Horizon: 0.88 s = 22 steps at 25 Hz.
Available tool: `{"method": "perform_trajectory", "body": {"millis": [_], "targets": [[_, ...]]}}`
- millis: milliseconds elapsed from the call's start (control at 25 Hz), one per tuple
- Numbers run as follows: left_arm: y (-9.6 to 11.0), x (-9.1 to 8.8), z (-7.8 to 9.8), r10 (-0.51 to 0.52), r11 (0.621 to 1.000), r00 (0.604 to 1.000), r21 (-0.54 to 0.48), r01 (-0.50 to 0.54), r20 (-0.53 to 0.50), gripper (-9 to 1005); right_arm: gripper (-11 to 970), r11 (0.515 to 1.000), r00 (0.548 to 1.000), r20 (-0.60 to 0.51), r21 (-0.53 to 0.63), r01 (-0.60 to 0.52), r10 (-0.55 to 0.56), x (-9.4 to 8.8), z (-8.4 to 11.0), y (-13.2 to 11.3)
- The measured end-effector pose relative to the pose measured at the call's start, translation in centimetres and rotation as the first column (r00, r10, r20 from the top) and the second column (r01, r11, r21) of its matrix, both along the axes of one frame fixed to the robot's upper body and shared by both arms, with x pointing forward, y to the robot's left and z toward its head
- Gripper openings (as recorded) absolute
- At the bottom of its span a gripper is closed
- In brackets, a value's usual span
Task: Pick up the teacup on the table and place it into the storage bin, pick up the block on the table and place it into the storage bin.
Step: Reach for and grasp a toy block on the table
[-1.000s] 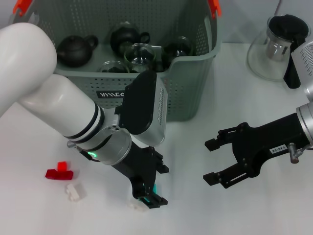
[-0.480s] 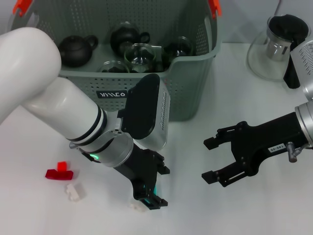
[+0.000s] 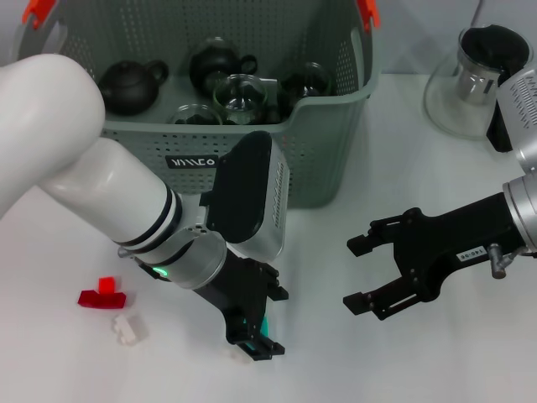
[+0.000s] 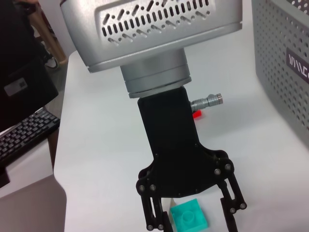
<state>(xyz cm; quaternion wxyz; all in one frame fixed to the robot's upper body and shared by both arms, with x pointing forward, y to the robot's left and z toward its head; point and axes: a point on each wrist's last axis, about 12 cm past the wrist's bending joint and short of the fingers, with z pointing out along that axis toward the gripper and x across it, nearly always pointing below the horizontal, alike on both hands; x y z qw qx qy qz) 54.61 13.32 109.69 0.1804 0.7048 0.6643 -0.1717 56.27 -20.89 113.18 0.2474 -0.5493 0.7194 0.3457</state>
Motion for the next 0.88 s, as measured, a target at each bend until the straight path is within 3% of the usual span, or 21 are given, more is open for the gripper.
{"method": "perform_trajectory", "body": {"millis": [880], "targets": [[0.80,0.31,0.08,-0.031,0.998,0.999,0.064,0.029,0.029,709,926,1.000,1.000,0.004,0.007,0.009,-0.009,0.04,-0.17,0.36]]}}
